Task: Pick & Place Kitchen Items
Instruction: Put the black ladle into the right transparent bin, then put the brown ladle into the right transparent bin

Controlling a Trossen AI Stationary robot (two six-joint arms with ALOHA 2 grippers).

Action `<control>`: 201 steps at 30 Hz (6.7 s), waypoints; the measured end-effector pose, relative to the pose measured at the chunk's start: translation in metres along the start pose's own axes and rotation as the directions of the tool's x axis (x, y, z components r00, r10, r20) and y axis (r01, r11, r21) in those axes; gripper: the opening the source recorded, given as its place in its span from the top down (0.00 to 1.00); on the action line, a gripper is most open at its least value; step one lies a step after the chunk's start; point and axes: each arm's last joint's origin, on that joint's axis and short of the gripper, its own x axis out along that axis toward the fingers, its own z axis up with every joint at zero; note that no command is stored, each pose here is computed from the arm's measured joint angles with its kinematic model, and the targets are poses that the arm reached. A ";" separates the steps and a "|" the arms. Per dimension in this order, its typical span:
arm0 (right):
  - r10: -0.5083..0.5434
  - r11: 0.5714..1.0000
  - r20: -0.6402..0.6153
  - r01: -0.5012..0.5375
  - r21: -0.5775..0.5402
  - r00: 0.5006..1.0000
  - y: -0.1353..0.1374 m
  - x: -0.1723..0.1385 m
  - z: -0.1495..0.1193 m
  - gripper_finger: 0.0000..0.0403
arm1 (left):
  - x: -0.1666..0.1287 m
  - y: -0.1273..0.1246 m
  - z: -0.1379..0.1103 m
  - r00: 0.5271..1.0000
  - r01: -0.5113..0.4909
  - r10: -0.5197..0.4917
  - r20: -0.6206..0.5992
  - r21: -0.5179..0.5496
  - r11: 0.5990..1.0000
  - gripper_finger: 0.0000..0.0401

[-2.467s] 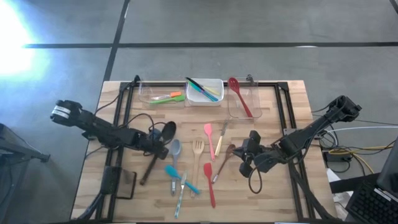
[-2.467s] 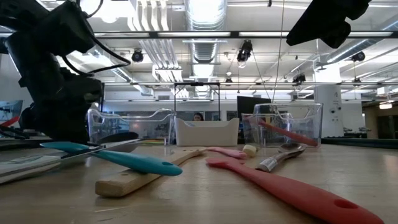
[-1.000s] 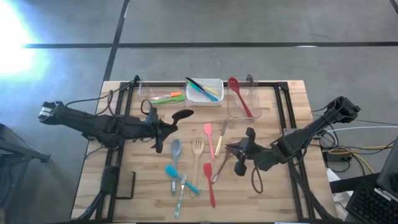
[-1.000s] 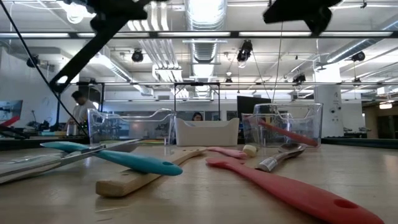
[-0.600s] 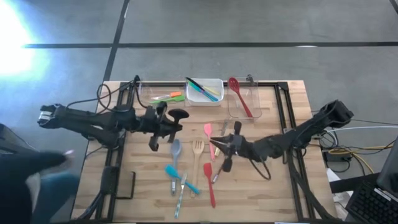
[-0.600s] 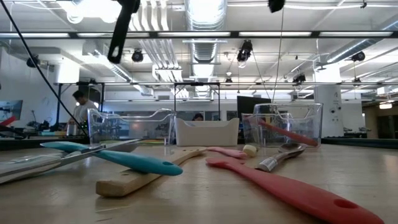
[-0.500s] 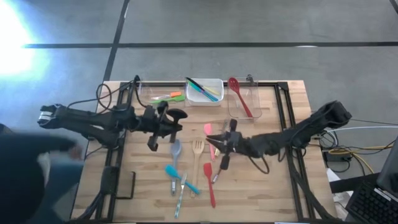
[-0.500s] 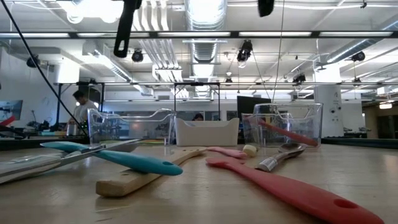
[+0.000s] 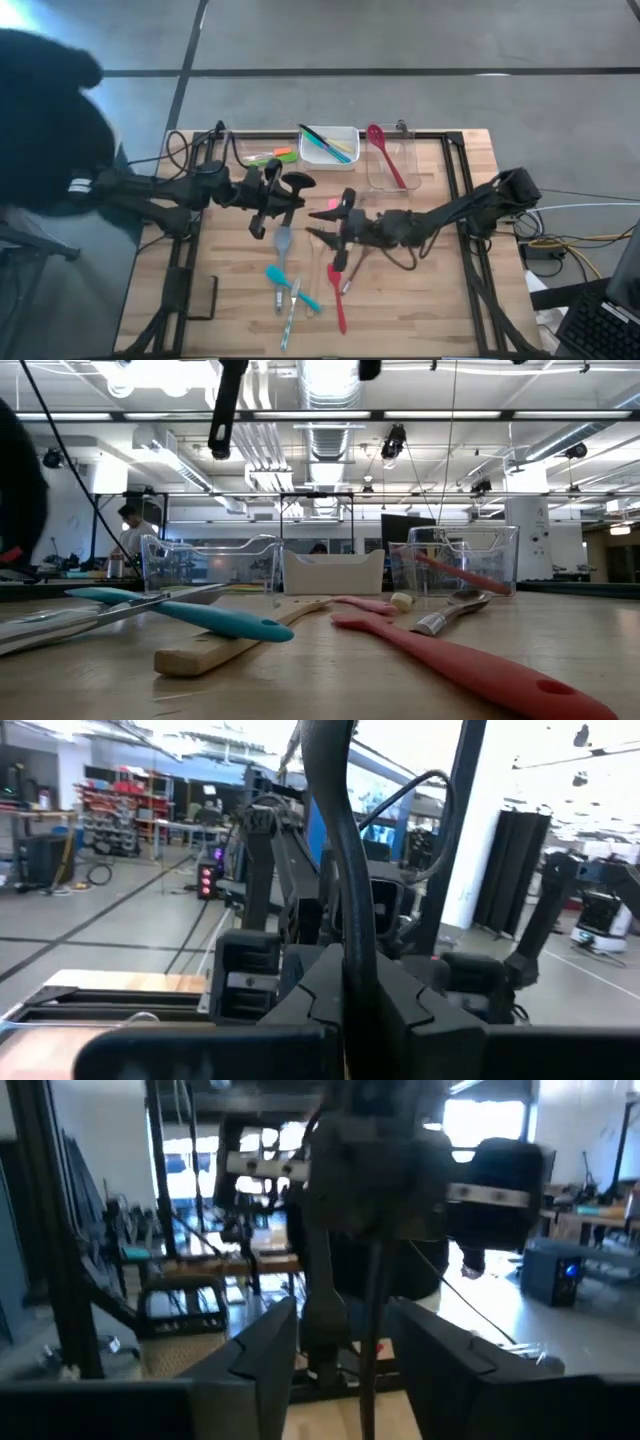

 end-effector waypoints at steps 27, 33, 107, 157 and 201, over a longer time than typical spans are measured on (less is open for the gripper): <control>-0.046 0.998 -0.075 0.048 0.031 0.996 -0.013 0.045 0.020 0.80 | 0.021 -0.001 0.010 0.996 0.090 -0.090 0.002 0.012 0.996 0.95; -0.043 0.999 -0.108 0.043 -0.006 0.993 -0.013 0.044 0.018 0.96 | 0.025 0.000 0.008 0.994 0.105 -0.105 -0.016 0.004 0.994 0.94; -0.271 0.695 -0.948 0.715 -0.073 0.167 -0.327 -0.069 -0.030 0.97 | -0.020 0.001 0.005 0.899 -0.235 0.227 -0.375 0.026 0.972 0.41; -0.201 0.944 -0.759 0.330 0.020 0.620 -0.173 -0.075 0.087 0.67 | -0.056 0.004 -0.062 0.698 -0.399 0.254 -0.670 -0.070 0.914 0.41; 0.048 0.978 -0.817 0.138 0.155 0.574 0.032 -0.125 0.034 0.79 | -0.096 -0.027 -0.150 0.472 -0.478 -0.015 -0.882 -0.269 0.836 0.41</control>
